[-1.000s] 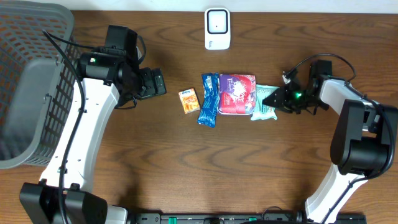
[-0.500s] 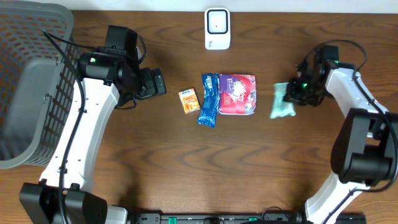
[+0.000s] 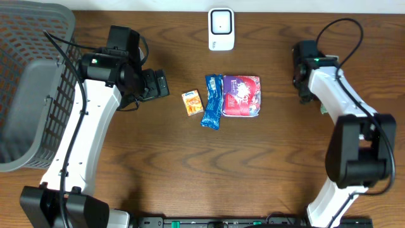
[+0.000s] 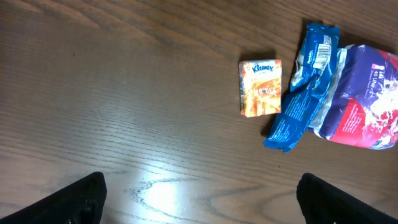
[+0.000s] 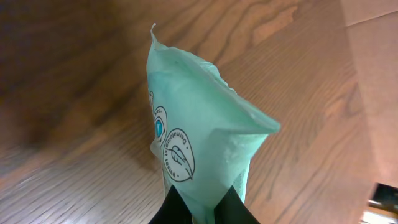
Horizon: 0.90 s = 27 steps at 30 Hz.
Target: Scan the item barcode
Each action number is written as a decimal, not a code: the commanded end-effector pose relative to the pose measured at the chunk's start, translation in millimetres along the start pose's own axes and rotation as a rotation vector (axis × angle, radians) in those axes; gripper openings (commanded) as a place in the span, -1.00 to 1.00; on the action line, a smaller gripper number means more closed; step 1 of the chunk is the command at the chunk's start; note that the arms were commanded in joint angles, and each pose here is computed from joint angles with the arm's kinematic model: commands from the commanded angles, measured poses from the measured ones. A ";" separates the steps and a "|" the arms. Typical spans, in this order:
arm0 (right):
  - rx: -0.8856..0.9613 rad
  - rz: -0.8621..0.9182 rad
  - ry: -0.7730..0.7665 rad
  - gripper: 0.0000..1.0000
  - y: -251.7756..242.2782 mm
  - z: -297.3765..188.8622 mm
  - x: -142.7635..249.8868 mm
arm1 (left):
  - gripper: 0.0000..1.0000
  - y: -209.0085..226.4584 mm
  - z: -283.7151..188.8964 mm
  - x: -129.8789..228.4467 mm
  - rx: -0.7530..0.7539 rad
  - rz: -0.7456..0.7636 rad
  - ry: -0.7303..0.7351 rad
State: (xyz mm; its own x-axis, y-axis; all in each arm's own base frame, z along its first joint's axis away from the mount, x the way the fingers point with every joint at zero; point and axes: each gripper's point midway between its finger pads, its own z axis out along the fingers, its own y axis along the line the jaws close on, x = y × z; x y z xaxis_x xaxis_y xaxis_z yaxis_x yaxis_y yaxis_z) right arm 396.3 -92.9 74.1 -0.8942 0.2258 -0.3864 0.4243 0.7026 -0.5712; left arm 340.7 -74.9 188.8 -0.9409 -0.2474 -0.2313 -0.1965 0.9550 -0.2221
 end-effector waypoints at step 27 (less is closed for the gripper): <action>-0.491 0.103 0.411 -0.98 -44.8 -7.7 -6.8 | 0.96 2.8 -0.1 -1.9 -0.011 0.002 -0.003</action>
State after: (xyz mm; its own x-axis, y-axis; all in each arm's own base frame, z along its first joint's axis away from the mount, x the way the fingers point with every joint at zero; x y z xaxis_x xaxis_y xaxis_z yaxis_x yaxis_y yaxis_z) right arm 399.1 -110.1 123.8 -0.8943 0.4278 -0.1312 0.4452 0.8801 -0.1650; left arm 340.7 -74.9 188.8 -0.9409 -0.2474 -0.2313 -0.1965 0.9550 -0.2221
